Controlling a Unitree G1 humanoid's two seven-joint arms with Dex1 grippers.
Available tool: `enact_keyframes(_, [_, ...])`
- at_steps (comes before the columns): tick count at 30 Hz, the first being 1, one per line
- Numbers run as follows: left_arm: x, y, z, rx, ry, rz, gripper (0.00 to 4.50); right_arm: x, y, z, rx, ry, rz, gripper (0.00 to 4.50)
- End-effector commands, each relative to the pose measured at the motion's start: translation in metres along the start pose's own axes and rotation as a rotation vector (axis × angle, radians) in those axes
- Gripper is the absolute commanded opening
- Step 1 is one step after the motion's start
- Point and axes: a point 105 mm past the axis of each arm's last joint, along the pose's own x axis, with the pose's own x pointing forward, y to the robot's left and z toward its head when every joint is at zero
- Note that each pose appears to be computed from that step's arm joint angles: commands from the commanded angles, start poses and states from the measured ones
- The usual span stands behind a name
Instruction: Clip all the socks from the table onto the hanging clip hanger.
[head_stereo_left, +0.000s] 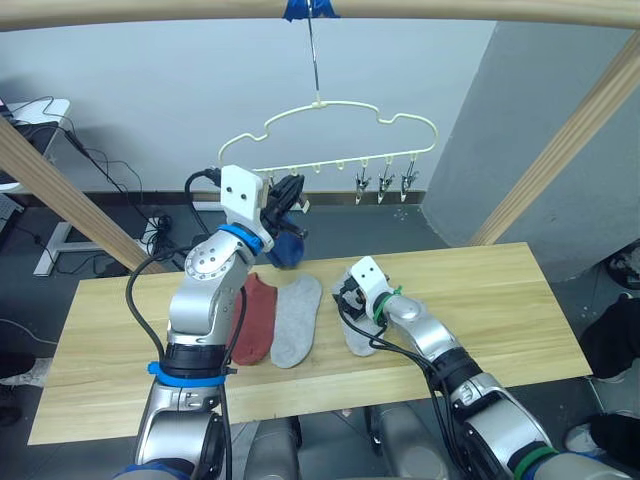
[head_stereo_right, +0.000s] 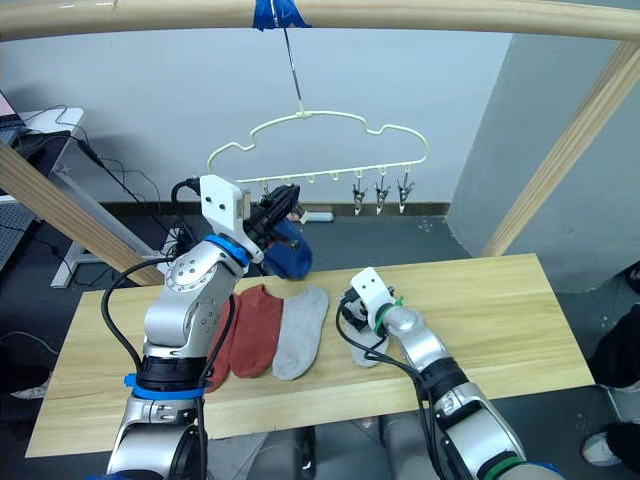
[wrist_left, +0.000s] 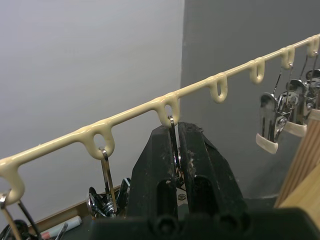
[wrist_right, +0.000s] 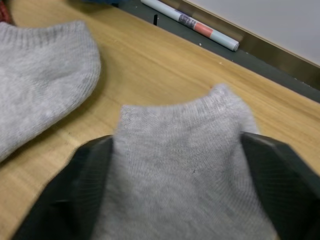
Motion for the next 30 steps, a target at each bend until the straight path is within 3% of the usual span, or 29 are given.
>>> enact_keyframes(1, [0.000,-0.006,0.024,0.002,-0.067,-0.053,0.00,0.001,0.003,-0.008,0.013,0.025,0.011,2.80])
enact_keyframes(6, [-0.002,-0.008,0.027,-0.038,-0.060,-0.102,0.00,0.002,0.001,0.001,0.000,-0.010,0.000,1.02])
enact_keyframes(9, [-0.003,-0.009,0.030,-0.064,-0.060,-0.124,0.00,0.000,0.001,0.027,-0.035,-0.118,-0.002,0.03])
enact_keyframes(14, [-0.003,-0.008,0.032,-0.079,-0.056,-0.139,0.00,-0.017,0.006,0.093,-0.114,-0.410,-0.023,0.03])
enact_keyframes(17, [-0.003,-0.008,0.032,-0.083,-0.054,-0.144,0.00,-0.027,0.014,0.116,-0.128,-0.530,-0.027,0.03])
enact_keyframes(22, [-0.003,-0.010,0.032,-0.088,-0.050,-0.152,0.00,-0.034,0.026,0.137,-0.115,-0.643,-0.023,0.03])
enact_keyframes(30, [-0.004,-0.012,0.030,-0.087,-0.045,-0.151,0.00,-0.037,0.028,0.153,-0.093,-0.722,-0.018,0.03])
